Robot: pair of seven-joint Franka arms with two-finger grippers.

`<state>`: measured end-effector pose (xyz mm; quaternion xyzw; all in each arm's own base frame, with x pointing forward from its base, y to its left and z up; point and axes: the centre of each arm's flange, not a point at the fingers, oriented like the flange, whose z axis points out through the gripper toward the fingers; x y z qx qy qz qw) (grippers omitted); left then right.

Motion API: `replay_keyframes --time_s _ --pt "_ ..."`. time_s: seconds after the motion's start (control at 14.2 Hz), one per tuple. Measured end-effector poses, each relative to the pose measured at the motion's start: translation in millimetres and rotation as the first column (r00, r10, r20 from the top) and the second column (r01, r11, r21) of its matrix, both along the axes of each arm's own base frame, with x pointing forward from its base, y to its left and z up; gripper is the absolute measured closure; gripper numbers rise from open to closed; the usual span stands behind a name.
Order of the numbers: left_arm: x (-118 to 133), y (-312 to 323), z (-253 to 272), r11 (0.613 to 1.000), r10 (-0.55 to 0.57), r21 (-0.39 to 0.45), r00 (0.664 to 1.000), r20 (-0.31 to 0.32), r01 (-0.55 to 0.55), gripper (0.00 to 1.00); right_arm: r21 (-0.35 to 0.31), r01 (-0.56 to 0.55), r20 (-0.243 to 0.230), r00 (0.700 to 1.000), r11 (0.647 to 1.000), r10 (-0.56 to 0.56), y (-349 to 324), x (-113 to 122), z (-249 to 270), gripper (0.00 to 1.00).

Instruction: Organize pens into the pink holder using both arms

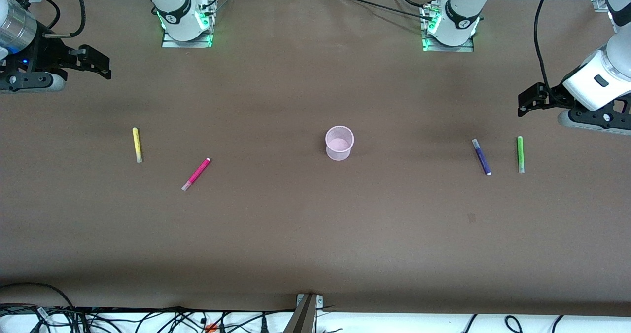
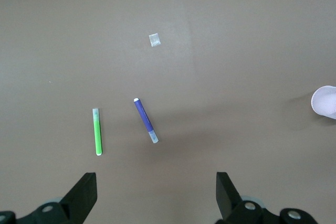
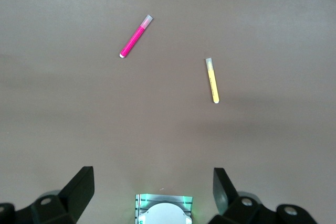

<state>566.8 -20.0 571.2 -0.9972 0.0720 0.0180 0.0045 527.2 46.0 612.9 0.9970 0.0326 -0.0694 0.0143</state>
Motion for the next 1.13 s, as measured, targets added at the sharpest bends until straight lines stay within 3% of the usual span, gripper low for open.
replay_keyframes --time_s 0.63,1.13 --pt "-0.1 0.2 -0.2 1.000 0.012 0.001 1.000 -0.003 -0.012 0.00 0.000 0.000 0.000 1.000 1.000 0.000 0.0 0.0 0.0 0.00" --pt "-3.2 0.4 -7.7 0.979 0.202 0.019 0.978 -0.049 -0.202 0.00 0.000 0.000 0.000 1.000 1.000 0.000 0.0 0.0 0.0 0.00"
